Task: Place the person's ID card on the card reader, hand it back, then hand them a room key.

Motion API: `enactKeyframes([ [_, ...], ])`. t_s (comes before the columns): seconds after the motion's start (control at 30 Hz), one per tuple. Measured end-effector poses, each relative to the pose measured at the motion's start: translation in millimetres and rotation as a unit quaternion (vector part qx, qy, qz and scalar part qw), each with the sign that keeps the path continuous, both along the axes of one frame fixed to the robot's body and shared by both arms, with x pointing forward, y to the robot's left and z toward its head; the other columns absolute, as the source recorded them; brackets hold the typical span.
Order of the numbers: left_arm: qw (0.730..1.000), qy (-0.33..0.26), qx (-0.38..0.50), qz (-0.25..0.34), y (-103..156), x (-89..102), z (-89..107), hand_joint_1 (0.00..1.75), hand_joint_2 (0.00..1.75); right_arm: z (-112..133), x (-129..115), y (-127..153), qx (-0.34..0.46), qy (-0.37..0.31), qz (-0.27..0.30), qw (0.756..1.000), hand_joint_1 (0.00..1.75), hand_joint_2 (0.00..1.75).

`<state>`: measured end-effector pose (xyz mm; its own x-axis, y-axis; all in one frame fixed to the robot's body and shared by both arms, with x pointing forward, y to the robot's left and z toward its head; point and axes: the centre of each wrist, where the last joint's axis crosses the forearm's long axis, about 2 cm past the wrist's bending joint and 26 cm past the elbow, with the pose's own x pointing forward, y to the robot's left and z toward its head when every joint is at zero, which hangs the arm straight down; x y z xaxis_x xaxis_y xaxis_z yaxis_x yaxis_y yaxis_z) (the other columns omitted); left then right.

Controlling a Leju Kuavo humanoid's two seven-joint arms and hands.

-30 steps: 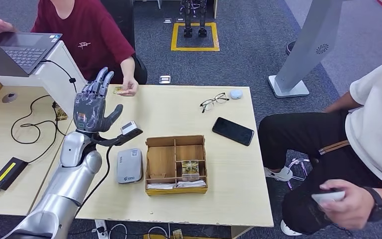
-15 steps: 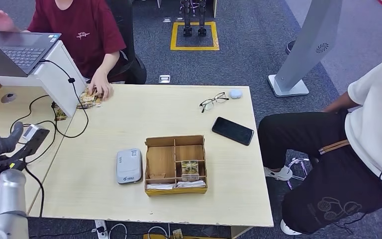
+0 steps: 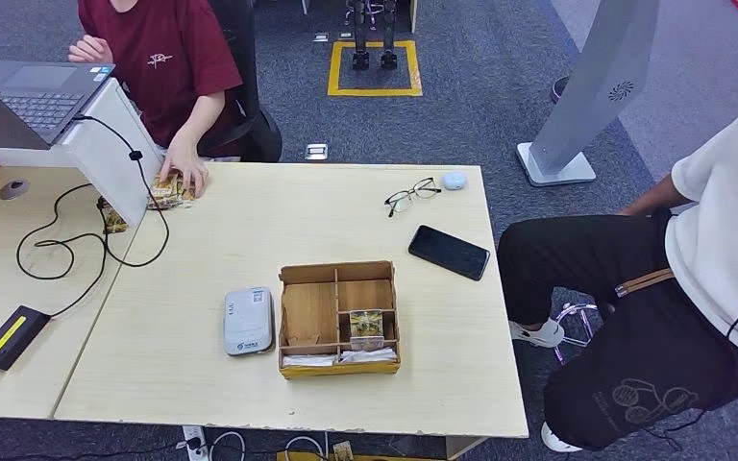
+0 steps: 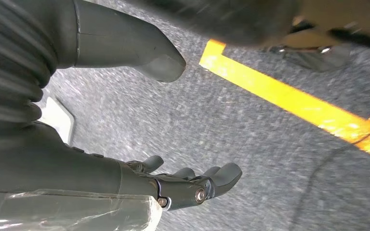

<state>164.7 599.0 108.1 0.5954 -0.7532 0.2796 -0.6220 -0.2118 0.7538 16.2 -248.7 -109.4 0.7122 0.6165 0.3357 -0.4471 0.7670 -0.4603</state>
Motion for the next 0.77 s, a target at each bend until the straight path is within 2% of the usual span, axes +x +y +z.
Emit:
enactKeyframes([
  [0.07, 1.000, 0.008, -0.001, 0.010, 3.2, -8.8, -2.9, 0.00, 1.75, -0.2, -1.5, -1.0, -0.001, 0.001, -0.002, 1.000, 0.00, 1.75],
  [0.13, 0.998, 0.037, -0.009, 0.049, 13.6, -43.5, -14.4, 0.00, 1.75, -0.7, -5.8, -4.0, -0.004, 0.004, -0.009, 1.000, 0.00, 1.75],
  [0.17, 0.993, 0.056, -0.039, 0.099, 15.8, -72.3, -29.2, 0.00, 1.75, -1.0, -8.9, -6.0, -0.006, 0.007, -0.016, 1.000, 0.00, 1.75],
  [0.2, 0.981, 0.079, -0.093, 0.152, 4.0, -99.6, -55.2, 0.00, 1.75, -1.2, -11.9, -7.6, -0.009, 0.010, -0.027, 1.000, 0.00, 1.75],
  [0.27, 0.939, 0.134, -0.208, 0.237, -42.2, -136.9, -108.1, 0.00, 1.75, -1.2, -16.8, -9.5, -0.014, 0.017, -0.051, 0.998, 0.00, 1.75],
  [0.3, 0.922, 0.165, -0.248, 0.249, -70.0, -144.6, -129.0, 0.00, 1.75, -1.1, -18.5, -9.9, -0.016, 0.020, -0.062, 0.998, 0.00, 1.75],
  [0.4, 0.891, 0.217, -0.315, 0.245, -123.3, -149.8, -160.3, 0.00, 1.75, -0.9, -20.3, -9.9, -0.016, 0.027, -0.081, 0.996, 0.00, 1.75],
  [0.53, 0.862, 0.227, -0.386, 0.236, -166.2, -148.9, -180.4, 0.00, 1.75, -1.1, -21.6, -9.7, -0.007, 0.038, -0.098, 0.994, 0.00, 1.75],
  [0.57, 0.856, 0.225, -0.402, 0.234, -172.7, -147.9, -183.2, 0.00, 1.75, -1.2, -21.8, -9.6, -0.003, 0.042, -0.102, 0.994, 0.00, 1.31],
  [0.67, 0.841, 0.219, -0.441, 0.225, -187.0, -144.4, -188.8, 0.00, 0.44, -1.5, -22.0, -9.4, 0.007, 0.053, -0.116, 0.992, 0.00, 0.00],
  [0.7, 0.836, 0.217, -0.452, 0.221, -190.6, -143.1, -190.1, 0.00, 0.00, -1.6, -22.0, -9.3, 0.010, 0.057, -0.121, 0.991, 0.00, 0.00],
  [0.77, 0.830, 0.216, -0.468, 0.215, -195.2, -141.0, -191.8, 0.00, 0.00, -1.8, -22.2, -9.1, 0.016, 0.062, -0.127, 0.990, 0.00, 0.00],
])
